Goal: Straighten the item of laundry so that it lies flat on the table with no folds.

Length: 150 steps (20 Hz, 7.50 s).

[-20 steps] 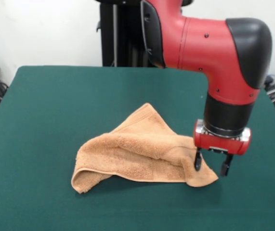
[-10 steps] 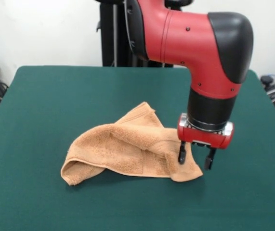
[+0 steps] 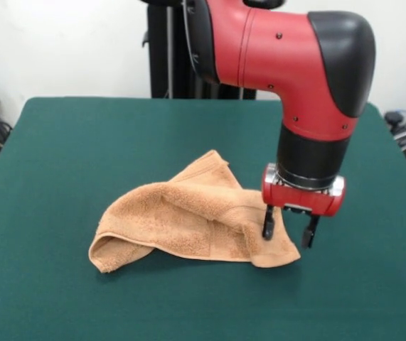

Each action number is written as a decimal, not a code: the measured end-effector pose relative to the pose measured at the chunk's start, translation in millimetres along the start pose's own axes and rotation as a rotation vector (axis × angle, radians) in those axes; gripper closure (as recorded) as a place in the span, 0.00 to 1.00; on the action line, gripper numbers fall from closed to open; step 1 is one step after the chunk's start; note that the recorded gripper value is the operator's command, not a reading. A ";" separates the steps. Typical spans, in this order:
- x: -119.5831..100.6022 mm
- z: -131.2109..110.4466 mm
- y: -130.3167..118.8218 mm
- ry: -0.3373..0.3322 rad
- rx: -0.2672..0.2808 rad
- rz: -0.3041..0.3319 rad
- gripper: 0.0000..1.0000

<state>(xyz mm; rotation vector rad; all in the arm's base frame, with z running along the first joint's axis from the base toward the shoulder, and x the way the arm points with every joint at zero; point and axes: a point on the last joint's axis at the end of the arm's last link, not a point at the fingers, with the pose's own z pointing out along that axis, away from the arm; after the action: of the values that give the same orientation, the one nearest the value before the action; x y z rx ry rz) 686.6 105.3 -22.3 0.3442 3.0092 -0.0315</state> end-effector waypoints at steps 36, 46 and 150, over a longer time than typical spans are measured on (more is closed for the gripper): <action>-13.0 -31.1 41.2 -0.020 -0.018 -0.070 0.00; -8.8 -13.9 33.6 0.001 -0.012 -0.062 0.00; -24.6 -22.8 -7.4 0.096 -0.025 -0.145 0.00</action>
<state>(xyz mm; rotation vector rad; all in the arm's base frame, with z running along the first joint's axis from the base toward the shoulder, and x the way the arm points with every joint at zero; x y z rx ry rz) 706.3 93.3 3.3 0.1286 3.1202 0.0106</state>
